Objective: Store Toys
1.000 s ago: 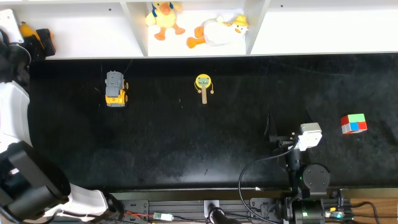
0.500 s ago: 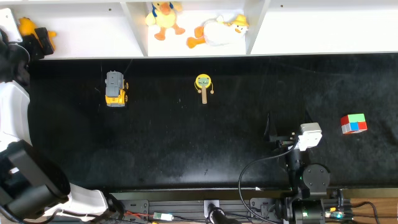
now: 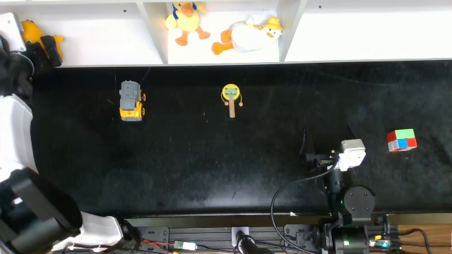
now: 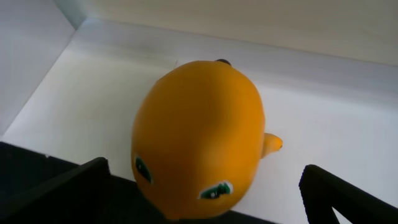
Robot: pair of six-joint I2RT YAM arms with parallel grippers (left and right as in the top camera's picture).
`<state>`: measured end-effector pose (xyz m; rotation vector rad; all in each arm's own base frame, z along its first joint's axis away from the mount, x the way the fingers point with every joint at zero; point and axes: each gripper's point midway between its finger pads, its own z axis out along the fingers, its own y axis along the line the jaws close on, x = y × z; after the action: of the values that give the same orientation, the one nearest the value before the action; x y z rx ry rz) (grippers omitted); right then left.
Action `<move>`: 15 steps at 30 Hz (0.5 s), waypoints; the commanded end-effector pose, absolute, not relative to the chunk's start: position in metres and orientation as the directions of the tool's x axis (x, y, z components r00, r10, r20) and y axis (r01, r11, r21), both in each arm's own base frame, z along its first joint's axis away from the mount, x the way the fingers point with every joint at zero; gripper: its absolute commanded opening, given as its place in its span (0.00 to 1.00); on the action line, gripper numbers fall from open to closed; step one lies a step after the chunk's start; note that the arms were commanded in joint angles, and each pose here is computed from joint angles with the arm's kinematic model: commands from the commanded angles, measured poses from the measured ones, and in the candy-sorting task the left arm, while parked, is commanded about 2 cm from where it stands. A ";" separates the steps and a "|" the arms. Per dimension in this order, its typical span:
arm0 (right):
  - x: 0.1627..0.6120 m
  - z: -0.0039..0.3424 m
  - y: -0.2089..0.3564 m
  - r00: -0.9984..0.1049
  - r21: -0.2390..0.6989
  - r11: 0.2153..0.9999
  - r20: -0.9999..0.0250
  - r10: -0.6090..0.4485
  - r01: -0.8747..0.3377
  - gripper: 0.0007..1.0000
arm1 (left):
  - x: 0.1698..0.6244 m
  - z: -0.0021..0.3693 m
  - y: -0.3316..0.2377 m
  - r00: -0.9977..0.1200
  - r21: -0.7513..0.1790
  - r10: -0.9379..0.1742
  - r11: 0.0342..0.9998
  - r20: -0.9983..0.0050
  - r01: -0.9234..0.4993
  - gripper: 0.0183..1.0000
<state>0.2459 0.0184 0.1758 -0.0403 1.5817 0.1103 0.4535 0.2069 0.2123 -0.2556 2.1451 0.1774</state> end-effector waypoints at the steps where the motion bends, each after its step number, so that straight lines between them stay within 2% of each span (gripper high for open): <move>1: 0.246 0.172 0.018 -0.014 0.049 0.994 -0.999 0.048 -0.094 1.00 | 0.444 0.251 0.198 -0.498 0.077 -0.050 0.970 -0.866 -0.230 1.00; 9: 0.246 0.172 0.018 -0.014 0.049 0.994 -0.999 0.048 -0.094 0.99 | 0.397 0.241 0.171 -0.521 0.061 -0.065 0.973 -0.851 -0.222 1.00; 12: 0.246 0.172 0.018 -0.014 0.049 0.994 -0.999 0.048 -0.094 1.00 | 0.368 0.232 0.154 -0.516 0.030 -0.094 0.973 -0.851 -0.227 1.00; 15: 0.246 0.172 0.018 -0.014 0.049 0.994 -0.999 0.048 -0.094 1.00 | 0.333 0.214 0.132 -0.523 -0.040 -0.173 0.966 -0.834 -0.255 1.00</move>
<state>0.2459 0.0184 0.1757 -0.0409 1.5820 0.1097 0.3572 0.1536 0.2204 -0.2525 2.1449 0.1701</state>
